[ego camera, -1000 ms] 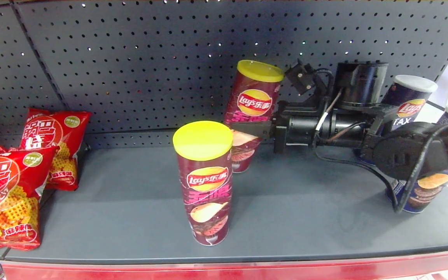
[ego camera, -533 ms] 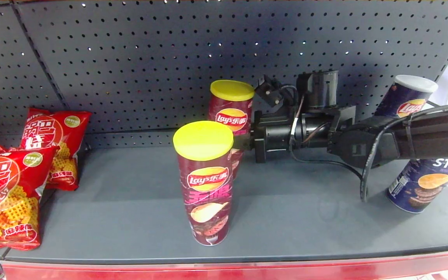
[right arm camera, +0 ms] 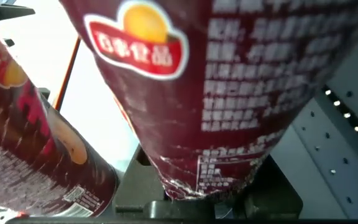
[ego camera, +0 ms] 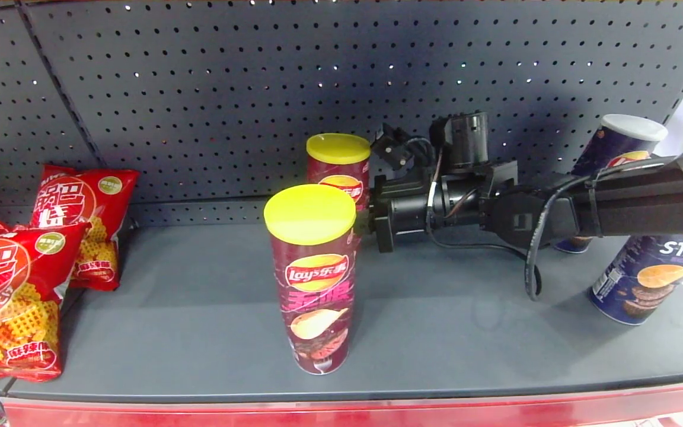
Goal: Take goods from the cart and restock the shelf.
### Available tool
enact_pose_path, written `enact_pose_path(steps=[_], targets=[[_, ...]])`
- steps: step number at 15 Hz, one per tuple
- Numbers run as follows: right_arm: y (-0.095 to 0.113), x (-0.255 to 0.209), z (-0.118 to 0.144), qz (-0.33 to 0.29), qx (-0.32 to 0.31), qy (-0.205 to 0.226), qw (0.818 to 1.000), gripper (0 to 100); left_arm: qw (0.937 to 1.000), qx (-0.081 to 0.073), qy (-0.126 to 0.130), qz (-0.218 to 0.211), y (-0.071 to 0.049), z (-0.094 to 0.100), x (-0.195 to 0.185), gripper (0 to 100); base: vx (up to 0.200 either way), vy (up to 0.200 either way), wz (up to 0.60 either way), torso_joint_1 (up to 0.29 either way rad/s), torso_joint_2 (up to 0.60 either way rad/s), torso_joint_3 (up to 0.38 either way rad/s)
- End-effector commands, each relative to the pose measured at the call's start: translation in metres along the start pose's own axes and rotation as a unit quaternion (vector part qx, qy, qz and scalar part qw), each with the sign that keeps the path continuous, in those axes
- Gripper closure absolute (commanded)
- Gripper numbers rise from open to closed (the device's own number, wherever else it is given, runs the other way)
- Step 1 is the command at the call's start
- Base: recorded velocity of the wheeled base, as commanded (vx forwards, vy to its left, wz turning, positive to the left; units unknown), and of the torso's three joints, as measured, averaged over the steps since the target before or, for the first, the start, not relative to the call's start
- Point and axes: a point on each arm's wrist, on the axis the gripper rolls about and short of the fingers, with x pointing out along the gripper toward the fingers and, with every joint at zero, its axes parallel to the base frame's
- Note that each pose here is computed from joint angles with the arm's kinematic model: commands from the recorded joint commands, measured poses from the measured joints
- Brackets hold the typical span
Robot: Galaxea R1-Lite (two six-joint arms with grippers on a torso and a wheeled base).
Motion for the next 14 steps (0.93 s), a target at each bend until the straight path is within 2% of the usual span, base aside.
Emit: enact_pose_path(steps=[1,6,12,13,14], targets=[[-0.001,0.004,-0.003,0.0,0.003,0.004,1.0,100,1.0,0.0,0.001,0.0,0.0,0.0,0.0,0,0.0,0.0,0.0,0.0,0.0,0.0],[0.0,0.006,-0.009,-0.023,0.019,0.029,0.999,100,1.0,0.0,0.001,0.0,0.0,0.0,0.0,0,0.0,0.0,0.0,0.0,0.0,0.0],[0.0,0.006,-0.012,-0.028,0.022,0.033,0.999,100,1.0,0.0,0.001,0.0,0.0,0.0,0.0,0,0.0,0.0,0.0,0.0,0.0,0.0],[0.0,0.007,-0.014,-0.028,0.024,0.036,0.999,0,1.0,0.0,0.001,0.0,0.0,0.0,0.0,0,0.0,0.0,0.0,0.0,0.0,0.0],[0.0,0.007,-0.013,-0.029,0.023,0.035,0.999,0,1.0,0.0,0.001,0.0,0.0,0.0,0.0,0,0.0,0.0,0.0,0.0,0.0,0.0]])
